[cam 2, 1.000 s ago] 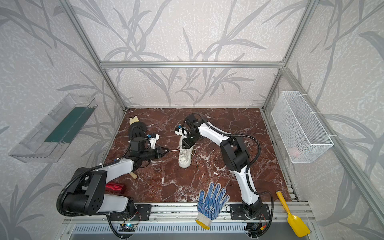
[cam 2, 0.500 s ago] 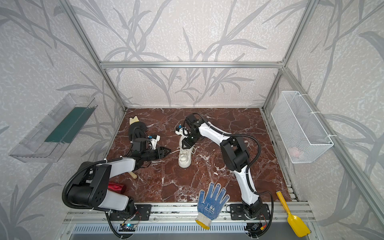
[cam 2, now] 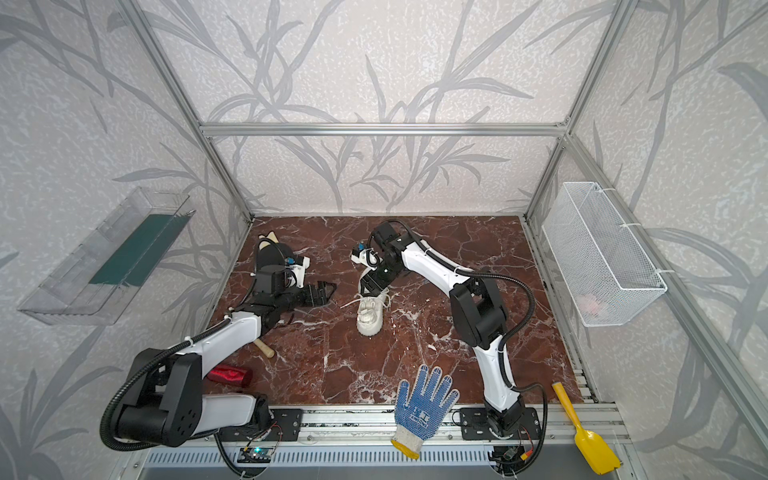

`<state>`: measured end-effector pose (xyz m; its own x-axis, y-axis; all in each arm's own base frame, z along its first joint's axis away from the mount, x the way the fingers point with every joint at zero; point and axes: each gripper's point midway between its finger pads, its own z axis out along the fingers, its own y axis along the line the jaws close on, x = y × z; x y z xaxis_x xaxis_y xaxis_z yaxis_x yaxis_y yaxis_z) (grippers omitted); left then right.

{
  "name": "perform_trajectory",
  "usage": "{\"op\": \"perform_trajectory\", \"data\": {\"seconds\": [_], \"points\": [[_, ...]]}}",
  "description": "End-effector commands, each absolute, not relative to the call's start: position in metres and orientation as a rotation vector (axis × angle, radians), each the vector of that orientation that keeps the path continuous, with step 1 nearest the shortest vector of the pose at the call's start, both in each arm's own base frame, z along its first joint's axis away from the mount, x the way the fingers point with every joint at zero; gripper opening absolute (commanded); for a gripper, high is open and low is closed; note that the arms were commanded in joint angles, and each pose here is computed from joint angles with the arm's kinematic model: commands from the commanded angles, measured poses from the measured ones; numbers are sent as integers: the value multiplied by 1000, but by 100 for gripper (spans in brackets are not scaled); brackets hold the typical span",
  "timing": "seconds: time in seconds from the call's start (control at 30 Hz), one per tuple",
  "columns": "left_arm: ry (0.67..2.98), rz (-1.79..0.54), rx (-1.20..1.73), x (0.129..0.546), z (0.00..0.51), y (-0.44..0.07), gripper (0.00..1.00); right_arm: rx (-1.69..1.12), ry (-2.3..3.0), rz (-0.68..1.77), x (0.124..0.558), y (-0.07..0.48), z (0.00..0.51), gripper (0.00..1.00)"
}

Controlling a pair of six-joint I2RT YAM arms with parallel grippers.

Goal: Tie the shoes

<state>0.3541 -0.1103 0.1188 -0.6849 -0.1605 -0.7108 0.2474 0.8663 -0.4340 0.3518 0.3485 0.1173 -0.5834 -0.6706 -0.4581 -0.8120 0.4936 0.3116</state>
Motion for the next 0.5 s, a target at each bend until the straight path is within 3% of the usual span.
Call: {"op": "perform_trajectory", "data": {"seconds": [0.0, 0.03, 0.3, 0.47], "points": [[2200, -491, 93, 363, 143, -92, 99, -1192, 2434, 735, 352, 339, 148, 87], [2190, -460, 95, 365, 148, -89, 99, -1171, 2428, 732, 354, 335, 152, 100], [2071, -265, 102, 371, 186, -66, 99, -958, 2392, 663, 369, 292, 172, 99], [2009, -164, 100, 371, 201, -53, 99, -658, 2312, 584, 386, 238, 182, 99]]}}
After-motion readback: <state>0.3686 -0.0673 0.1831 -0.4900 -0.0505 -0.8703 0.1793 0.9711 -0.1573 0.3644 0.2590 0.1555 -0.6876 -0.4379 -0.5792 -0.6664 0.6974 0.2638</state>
